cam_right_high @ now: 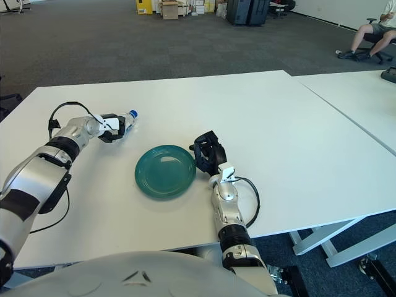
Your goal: Put the bottle into the plate.
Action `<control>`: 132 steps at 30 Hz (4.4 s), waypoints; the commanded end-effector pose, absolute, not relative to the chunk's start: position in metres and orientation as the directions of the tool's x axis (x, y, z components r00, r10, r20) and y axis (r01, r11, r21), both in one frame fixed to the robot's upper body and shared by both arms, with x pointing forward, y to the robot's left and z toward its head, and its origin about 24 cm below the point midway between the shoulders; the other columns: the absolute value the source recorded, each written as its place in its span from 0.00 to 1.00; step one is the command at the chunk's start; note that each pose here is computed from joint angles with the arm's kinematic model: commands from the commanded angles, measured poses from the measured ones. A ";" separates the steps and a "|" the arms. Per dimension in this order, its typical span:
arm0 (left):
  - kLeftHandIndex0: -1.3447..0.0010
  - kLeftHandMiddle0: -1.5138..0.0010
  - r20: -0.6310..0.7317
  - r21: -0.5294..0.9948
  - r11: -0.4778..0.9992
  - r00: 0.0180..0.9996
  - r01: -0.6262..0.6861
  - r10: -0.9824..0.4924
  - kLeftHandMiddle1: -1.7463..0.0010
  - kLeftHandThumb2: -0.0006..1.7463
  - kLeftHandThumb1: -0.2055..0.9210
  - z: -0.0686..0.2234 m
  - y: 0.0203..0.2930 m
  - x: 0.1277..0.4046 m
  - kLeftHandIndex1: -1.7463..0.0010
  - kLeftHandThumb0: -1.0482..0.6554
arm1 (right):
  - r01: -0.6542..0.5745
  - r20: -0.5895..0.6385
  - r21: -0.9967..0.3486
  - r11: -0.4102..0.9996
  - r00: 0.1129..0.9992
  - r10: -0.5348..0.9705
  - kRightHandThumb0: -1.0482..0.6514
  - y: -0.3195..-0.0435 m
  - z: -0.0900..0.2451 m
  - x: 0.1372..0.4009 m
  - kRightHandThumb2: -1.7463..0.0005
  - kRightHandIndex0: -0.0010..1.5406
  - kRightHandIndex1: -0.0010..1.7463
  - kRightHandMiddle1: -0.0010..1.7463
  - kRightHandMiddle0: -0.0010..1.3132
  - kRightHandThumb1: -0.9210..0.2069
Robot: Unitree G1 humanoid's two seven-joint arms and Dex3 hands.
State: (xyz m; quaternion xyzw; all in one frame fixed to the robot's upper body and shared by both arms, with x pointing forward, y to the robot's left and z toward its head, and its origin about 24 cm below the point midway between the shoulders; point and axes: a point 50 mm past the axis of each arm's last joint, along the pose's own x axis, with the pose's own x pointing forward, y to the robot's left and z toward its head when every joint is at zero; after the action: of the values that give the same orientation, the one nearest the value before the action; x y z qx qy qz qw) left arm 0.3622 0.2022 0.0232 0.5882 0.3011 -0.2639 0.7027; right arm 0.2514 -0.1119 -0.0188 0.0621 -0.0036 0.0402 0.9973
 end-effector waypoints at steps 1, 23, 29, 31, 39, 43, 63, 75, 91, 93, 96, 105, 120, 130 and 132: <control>0.84 0.63 -0.983 0.051 0.005 0.051 0.999 -0.175 0.55 0.29 1.00 -0.064 0.190 0.274 0.01 0.40 | -0.083 -0.182 0.125 0.989 0.978 0.105 0.40 -0.108 -0.053 0.230 0.57 0.25 0.70 1.00 0.22 0.15; 0.71 0.72 -0.786 0.572 0.053 0.565 0.819 -0.251 0.64 0.54 0.72 0.025 0.190 0.356 0.00 0.38 | -0.095 -0.187 0.118 0.988 0.976 0.116 0.40 -0.107 -0.054 0.238 0.58 0.25 0.69 1.00 0.22 0.14; 0.71 0.74 -0.669 0.705 0.083 0.700 0.704 -0.250 0.65 0.54 0.72 0.058 0.187 0.377 0.00 0.38 | -0.087 -0.187 0.118 0.989 0.976 0.109 0.40 -0.108 -0.054 0.240 0.58 0.25 0.69 1.00 0.21 0.14; 0.71 0.74 -0.628 0.741 0.105 0.739 0.664 -0.243 0.65 0.54 0.72 0.068 0.189 0.383 0.00 0.38 | -0.086 -0.186 0.119 0.989 0.977 0.107 0.40 -0.108 -0.054 0.240 0.58 0.26 0.69 1.00 0.21 0.14; 0.73 0.75 -0.485 0.844 0.161 0.857 0.511 -0.175 0.68 0.44 0.81 0.111 0.189 0.404 0.03 0.39 | -0.088 -0.176 0.117 0.989 0.978 0.107 0.40 -0.108 -0.052 0.242 0.57 0.27 0.69 1.00 0.22 0.15; 0.76 0.76 -0.439 0.865 0.198 0.887 0.461 -0.144 0.68 0.34 0.91 0.114 0.187 0.407 0.04 0.40 | -0.077 -0.188 0.120 0.990 0.977 0.099 0.40 -0.108 -0.052 0.243 0.56 0.27 0.68 1.00 0.23 0.16; 1.00 0.77 -0.233 0.931 0.272 0.970 0.242 -0.066 0.73 0.35 0.84 0.123 0.173 0.414 0.39 0.30 | -0.070 -0.190 0.110 0.991 0.978 0.090 0.40 -0.107 -0.052 0.241 0.56 0.27 0.68 1.00 0.23 0.17; 1.00 0.77 -0.199 0.947 0.245 0.978 0.207 -0.057 0.76 0.36 0.85 0.119 0.164 0.414 0.41 0.31 | -0.072 -0.199 0.098 0.993 0.976 0.090 0.40 -0.106 -0.053 0.241 0.54 0.27 0.68 1.00 0.24 0.18; 1.00 0.81 -0.457 0.889 0.087 0.885 0.450 0.092 0.94 0.40 1.00 0.063 0.141 0.394 0.85 0.14 | -0.076 -0.196 0.113 0.991 0.976 0.097 0.40 -0.107 -0.054 0.240 0.56 0.28 0.69 1.00 0.23 0.16; 1.00 0.80 -0.500 0.865 0.083 0.861 0.494 0.090 0.94 0.45 1.00 0.052 0.141 0.389 0.84 0.11 | -0.074 -0.198 0.116 0.990 0.975 0.096 0.40 -0.107 -0.054 0.240 0.56 0.28 0.68 1.00 0.22 0.16; 1.00 0.80 -0.538 0.843 0.080 0.839 0.532 0.078 0.95 0.52 1.00 0.047 0.132 0.385 0.85 0.06 | -0.071 -0.201 0.121 0.990 0.975 0.094 0.40 -0.107 -0.055 0.240 0.57 0.28 0.68 1.00 0.22 0.15; 1.00 0.90 -0.568 0.822 0.126 0.815 0.555 0.118 1.00 0.67 1.00 0.057 0.144 0.390 0.99 0.00 | -0.079 -0.210 0.120 0.990 0.972 0.103 0.40 -0.105 -0.056 0.240 0.57 0.27 0.67 1.00 0.23 0.16; 0.98 0.97 -0.693 0.721 0.110 0.710 0.684 0.125 0.99 0.74 1.00 0.052 0.154 0.385 0.39 0.00 | -0.089 -0.202 0.122 0.989 0.973 0.112 0.40 -0.106 -0.056 0.241 0.56 0.28 0.68 1.00 0.23 0.16; 0.90 0.96 -0.665 0.739 0.041 0.718 0.673 0.203 1.00 0.71 1.00 0.066 0.184 0.389 0.12 0.00 | -0.093 -0.213 0.127 0.988 0.970 0.118 0.40 -0.105 -0.057 0.242 0.56 0.27 0.67 1.00 0.23 0.16; 0.90 0.97 -0.655 0.745 0.027 0.724 0.666 0.214 1.00 0.71 1.00 0.068 0.187 0.390 0.14 0.00 | -0.092 -0.214 0.130 0.987 0.970 0.119 0.40 -0.106 -0.057 0.242 0.56 0.27 0.67 1.00 0.23 0.16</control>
State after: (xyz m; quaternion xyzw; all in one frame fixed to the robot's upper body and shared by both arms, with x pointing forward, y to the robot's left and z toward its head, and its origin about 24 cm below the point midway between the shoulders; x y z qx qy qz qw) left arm 0.3827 0.1720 0.0494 0.6583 0.3310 -0.2057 0.6441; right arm 0.2613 -0.1012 -0.0287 0.0525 0.0322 0.0631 0.9961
